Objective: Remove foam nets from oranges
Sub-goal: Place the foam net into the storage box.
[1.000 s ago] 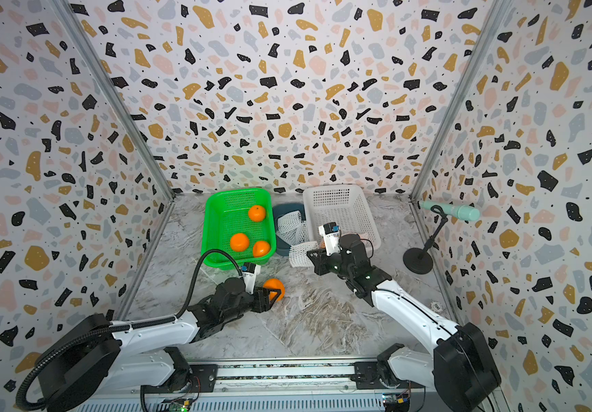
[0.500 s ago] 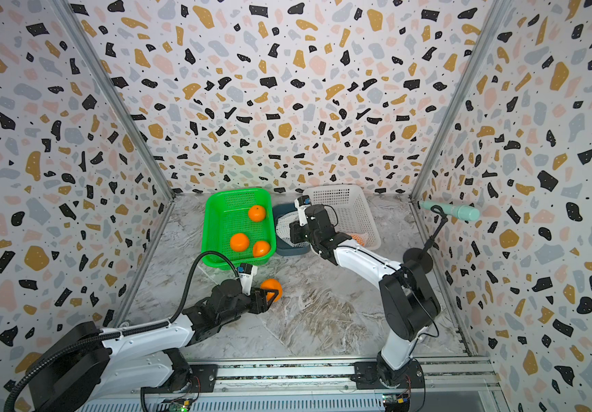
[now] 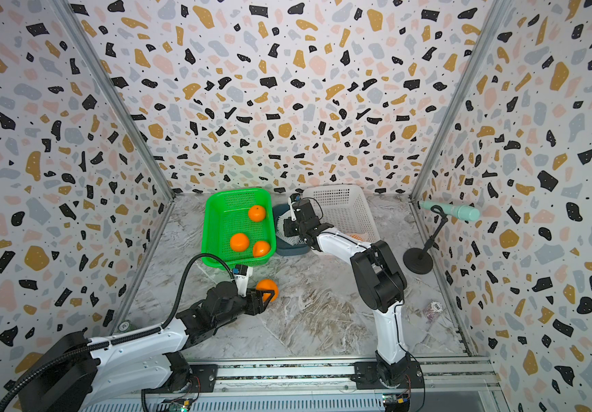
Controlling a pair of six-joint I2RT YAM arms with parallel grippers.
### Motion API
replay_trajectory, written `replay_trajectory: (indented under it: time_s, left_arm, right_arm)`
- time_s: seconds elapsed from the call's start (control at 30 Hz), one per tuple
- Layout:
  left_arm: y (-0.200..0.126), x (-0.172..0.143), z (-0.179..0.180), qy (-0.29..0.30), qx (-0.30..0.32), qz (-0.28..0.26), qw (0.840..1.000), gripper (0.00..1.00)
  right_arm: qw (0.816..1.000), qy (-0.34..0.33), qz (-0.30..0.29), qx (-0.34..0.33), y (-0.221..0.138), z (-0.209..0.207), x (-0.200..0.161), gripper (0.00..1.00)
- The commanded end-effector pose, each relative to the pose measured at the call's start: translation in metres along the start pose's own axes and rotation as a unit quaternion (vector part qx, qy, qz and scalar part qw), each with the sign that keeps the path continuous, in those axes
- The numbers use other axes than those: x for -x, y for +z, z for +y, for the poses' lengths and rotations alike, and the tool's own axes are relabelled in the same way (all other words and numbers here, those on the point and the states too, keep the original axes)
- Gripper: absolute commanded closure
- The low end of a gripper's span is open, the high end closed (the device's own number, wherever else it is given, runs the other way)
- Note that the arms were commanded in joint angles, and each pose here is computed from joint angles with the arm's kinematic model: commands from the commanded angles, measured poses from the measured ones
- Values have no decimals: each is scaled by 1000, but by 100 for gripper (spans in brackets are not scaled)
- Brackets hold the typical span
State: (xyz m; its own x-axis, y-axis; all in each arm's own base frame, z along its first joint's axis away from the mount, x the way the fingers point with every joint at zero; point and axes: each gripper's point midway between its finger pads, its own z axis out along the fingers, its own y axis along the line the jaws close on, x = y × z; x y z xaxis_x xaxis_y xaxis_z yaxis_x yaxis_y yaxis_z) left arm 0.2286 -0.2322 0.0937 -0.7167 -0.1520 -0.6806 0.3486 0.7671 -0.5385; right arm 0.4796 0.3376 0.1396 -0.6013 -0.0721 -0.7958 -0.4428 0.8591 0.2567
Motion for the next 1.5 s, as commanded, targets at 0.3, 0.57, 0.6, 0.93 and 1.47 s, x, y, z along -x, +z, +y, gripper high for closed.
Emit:
replay_trajectory:
  time_s: [0.3, 0.57, 0.6, 0.93, 1.47]
  left_arm:
    - [-5, 7, 1, 2, 1, -17, 1000, 30]
    - [-5, 7, 2, 2, 1, -18, 1000, 30]
    - [-6, 7, 2, 2, 0, -19, 1000, 30]
    - [-7, 7, 3, 1, 1, -22, 1000, 30]
    - [-6, 8, 4, 2, 3, -23, 1000, 29]
  right_arm:
    - [998, 11, 53, -45, 29, -2, -42, 92]
    - [998, 16, 51, -42, 18, 1, -45, 82]
    - [998, 16, 48, -41, 14, 2, -43, 79]
    - [999, 19, 28, -39, -9, 5, -28, 45]
    - [999, 15, -6, -31, -39, 12, -3, 60]
